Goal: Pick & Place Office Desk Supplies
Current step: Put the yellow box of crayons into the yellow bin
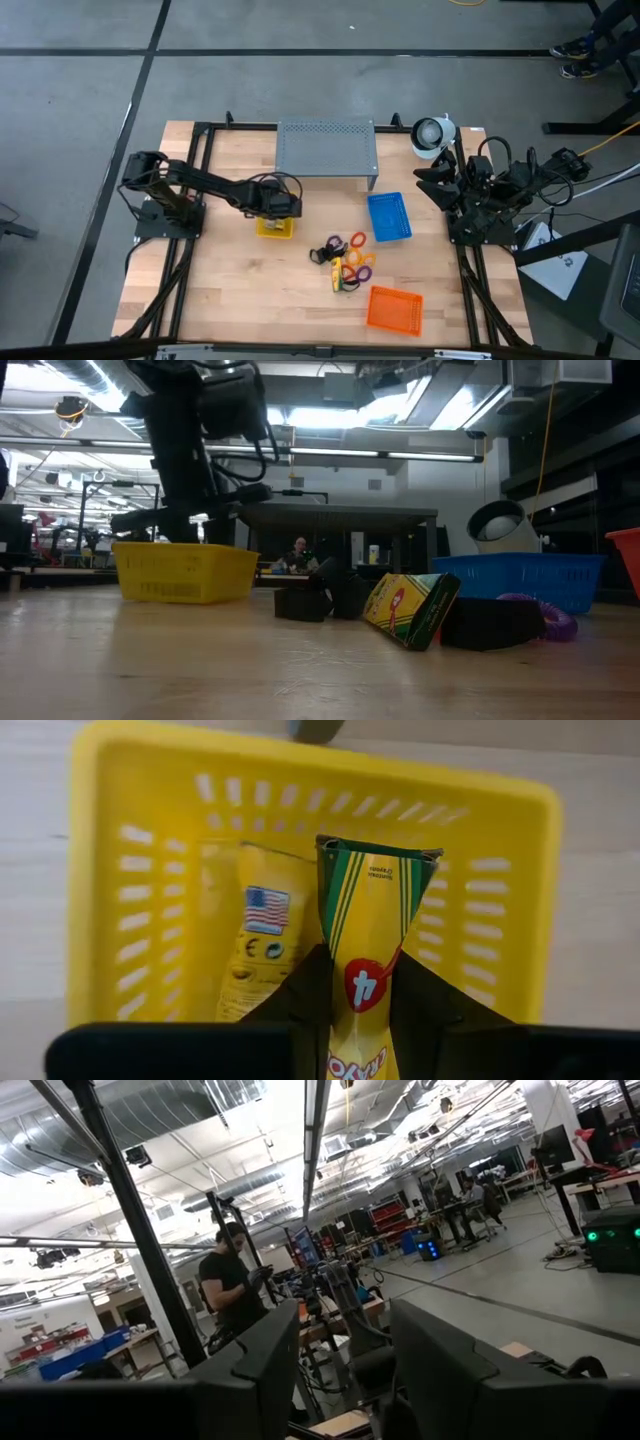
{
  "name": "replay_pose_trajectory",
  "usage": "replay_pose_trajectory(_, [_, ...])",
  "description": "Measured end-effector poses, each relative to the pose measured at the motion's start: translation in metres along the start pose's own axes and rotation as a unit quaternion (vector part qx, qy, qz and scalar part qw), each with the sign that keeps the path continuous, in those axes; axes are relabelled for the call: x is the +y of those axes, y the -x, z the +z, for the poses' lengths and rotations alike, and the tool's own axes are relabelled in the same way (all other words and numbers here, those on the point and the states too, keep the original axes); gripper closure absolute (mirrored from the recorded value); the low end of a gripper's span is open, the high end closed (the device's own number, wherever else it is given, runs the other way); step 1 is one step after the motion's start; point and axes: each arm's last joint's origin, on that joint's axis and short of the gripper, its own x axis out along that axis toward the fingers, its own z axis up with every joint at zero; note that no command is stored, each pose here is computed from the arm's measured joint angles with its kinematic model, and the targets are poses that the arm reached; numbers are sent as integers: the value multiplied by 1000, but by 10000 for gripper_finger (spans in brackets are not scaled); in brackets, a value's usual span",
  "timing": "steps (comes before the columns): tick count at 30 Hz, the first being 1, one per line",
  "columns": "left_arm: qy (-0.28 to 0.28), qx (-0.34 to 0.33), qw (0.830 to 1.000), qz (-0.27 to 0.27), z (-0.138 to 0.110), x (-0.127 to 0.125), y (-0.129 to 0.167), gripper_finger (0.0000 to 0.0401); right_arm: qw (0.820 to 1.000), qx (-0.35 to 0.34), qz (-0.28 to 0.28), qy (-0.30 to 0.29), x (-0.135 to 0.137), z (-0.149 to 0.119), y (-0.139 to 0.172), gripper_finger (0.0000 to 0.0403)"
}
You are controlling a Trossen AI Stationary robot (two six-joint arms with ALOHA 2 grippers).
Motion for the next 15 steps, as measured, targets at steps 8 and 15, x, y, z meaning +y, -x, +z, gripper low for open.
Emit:
replay_pose_trajectory(8, [3, 9, 999, -37, 4, -8, 0, 262, 1000, 0, 0, -1, 0, 0, 0, 243])
replay_pose_trajectory(15, [7, 33, 999, -40, 3, -8, 1, 187, 1000, 0, 0, 1, 0, 0, 0, 243])
